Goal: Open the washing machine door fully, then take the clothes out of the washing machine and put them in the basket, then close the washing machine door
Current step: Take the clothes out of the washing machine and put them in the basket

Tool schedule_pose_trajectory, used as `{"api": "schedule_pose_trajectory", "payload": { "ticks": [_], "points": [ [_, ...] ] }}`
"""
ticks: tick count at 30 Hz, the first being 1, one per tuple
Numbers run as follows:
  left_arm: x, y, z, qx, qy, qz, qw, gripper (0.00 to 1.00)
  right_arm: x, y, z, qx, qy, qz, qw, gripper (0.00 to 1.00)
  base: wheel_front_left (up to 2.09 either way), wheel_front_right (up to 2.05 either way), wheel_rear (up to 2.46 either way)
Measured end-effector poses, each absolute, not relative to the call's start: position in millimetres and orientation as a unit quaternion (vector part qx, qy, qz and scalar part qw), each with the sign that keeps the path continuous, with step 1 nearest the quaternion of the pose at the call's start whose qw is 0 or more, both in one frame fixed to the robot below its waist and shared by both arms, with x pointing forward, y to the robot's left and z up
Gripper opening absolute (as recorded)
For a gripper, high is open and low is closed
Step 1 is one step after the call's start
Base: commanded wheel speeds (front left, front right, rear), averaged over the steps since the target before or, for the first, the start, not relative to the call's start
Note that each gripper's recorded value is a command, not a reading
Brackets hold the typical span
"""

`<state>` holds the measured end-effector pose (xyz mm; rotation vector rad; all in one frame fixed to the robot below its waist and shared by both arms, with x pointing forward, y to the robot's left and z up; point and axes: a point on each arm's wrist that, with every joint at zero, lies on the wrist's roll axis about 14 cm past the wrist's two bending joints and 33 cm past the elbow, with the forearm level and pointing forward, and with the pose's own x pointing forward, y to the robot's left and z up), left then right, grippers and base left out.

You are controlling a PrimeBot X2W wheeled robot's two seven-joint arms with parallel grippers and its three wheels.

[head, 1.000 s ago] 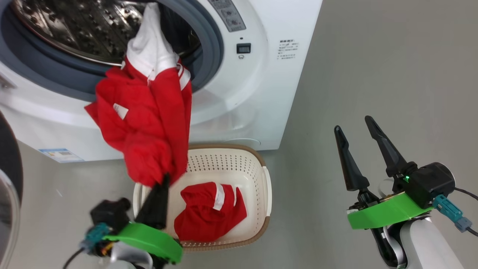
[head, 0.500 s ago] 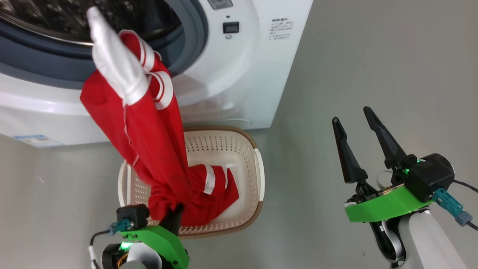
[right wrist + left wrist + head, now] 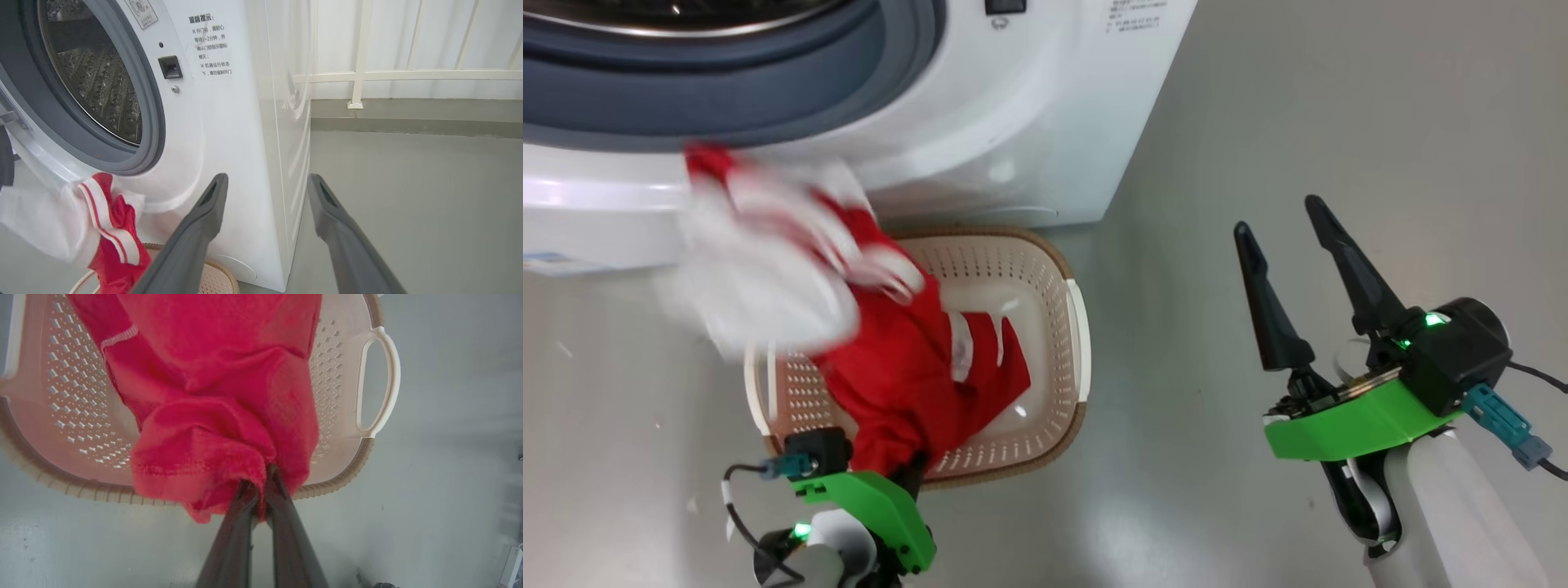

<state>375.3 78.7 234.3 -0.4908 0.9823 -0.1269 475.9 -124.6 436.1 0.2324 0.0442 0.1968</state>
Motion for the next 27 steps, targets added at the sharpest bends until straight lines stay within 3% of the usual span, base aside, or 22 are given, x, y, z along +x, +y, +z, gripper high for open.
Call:
{"api": "schedule_pose_trajectory", "payload": {
  "ticks": [11,20,21,22,23,24,27],
  "points": [
    [392.5,80.6,208.0,-0.208,0.489,-0.052,0.845,0.0,483.3,-128.2,414.1,0.117,0.043,0.093,0.988,1.0,0.0,0.0,0.0],
    [413.4,85.3,210.9,-0.192,0.46,-0.052,0.865,0.0,480.4,-137.3,411.4,0.115,0.049,0.081,0.989,1.0,0.0,0.0,0.0],
    [416.8,86.8,213.7,-0.187,0.453,-0.053,0.87,0.21,480.5,-136.9,412.6,0.115,0.047,0.081,0.989,1.0,0.0,0.0,0.0],
    [419.8,88.5,216.3,-0.182,0.447,-0.053,0.874,0.3,480.5,-136.3,414.0,0.116,0.046,0.082,0.989,1.0,0.0,0.0,0.0],
    [422.5,89.6,219.2,-0.178,0.441,-0.054,0.878,0.87,480.7,-135.7,415.7,0.116,0.044,0.083,0.989,1.0,0.0,0.0,0.0],
    [425.3,90.8,222.3,-0.176,0.435,-0.054,0.881,1.0,480.8,-134.9,417.4,0.116,0.042,0.084,0.989,1.0,0.0,0.0,0.0],
    [433.9,96.1,232.1,-0.167,0.418,-0.057,0.891,1.0,481.4,-133.1,422.1,0.117,0.037,0.087,0.989,1.0,0.0,0.0,0.0]
  ]
}}
